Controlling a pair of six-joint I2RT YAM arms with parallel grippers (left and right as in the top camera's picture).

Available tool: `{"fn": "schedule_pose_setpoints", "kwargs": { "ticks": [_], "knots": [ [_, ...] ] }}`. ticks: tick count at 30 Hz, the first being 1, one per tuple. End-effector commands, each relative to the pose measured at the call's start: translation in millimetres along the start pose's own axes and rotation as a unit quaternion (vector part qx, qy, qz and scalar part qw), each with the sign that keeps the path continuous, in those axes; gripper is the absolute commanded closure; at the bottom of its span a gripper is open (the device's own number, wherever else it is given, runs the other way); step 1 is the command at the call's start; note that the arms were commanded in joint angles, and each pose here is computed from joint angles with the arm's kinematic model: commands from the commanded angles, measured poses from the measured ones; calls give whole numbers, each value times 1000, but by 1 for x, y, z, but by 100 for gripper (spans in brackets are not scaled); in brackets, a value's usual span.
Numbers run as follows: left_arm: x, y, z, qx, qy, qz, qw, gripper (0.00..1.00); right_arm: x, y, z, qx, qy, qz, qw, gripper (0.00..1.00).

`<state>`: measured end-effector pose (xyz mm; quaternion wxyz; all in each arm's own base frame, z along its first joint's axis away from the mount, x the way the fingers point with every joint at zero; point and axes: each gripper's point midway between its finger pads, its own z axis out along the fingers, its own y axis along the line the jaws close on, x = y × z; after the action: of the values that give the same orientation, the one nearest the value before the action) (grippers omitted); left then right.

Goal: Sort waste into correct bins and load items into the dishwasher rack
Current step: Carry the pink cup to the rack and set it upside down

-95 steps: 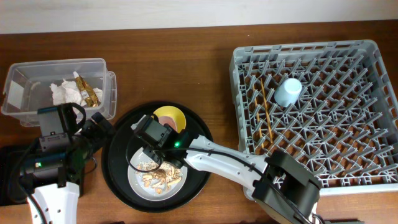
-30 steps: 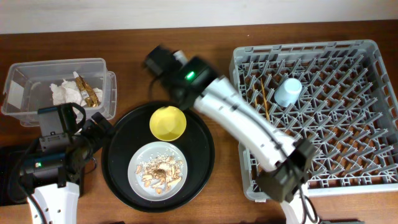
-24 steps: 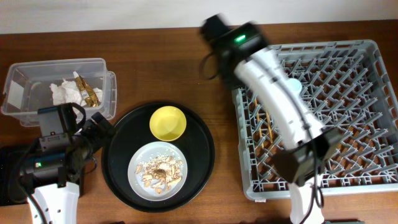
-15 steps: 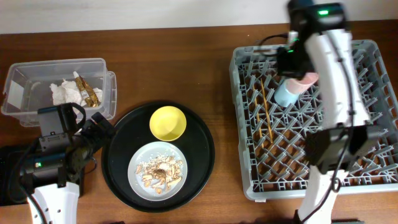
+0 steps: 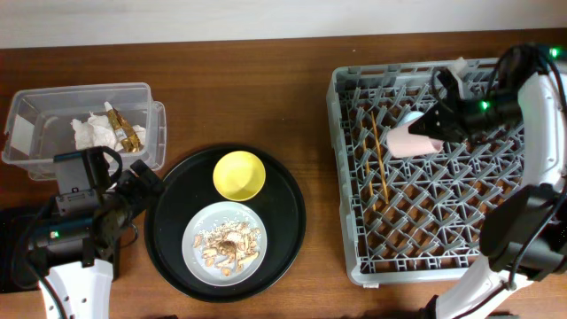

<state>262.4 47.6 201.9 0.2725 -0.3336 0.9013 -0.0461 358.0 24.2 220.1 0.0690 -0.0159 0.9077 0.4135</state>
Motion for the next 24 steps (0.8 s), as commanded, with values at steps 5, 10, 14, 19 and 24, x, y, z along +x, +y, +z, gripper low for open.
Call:
{"fn": "schedule_pose_setpoints", "kwargs": {
  "ticks": [5, 10, 14, 19, 24],
  "knots": [
    [0, 0, 0, 3, 1, 2, 1000, 1, 8, -6, 7, -179, -88, -21, 980, 96],
    [0, 0, 0, 3, 1, 2, 1000, 1, 12, -19, 12, -223, -123, 19, 967, 96],
    [0, 0, 0, 3, 1, 2, 1000, 1, 14, -29, 23, -227, -118, 36, 966, 96],
    [0, 0, 0, 3, 1, 2, 1000, 1, 18, -52, 42, -238, -94, 93, 962, 96],
    [1, 0, 0, 3, 1, 2, 1000, 1, 22, -67, 54, -232, -73, 120, 962, 96]
  ]
}}
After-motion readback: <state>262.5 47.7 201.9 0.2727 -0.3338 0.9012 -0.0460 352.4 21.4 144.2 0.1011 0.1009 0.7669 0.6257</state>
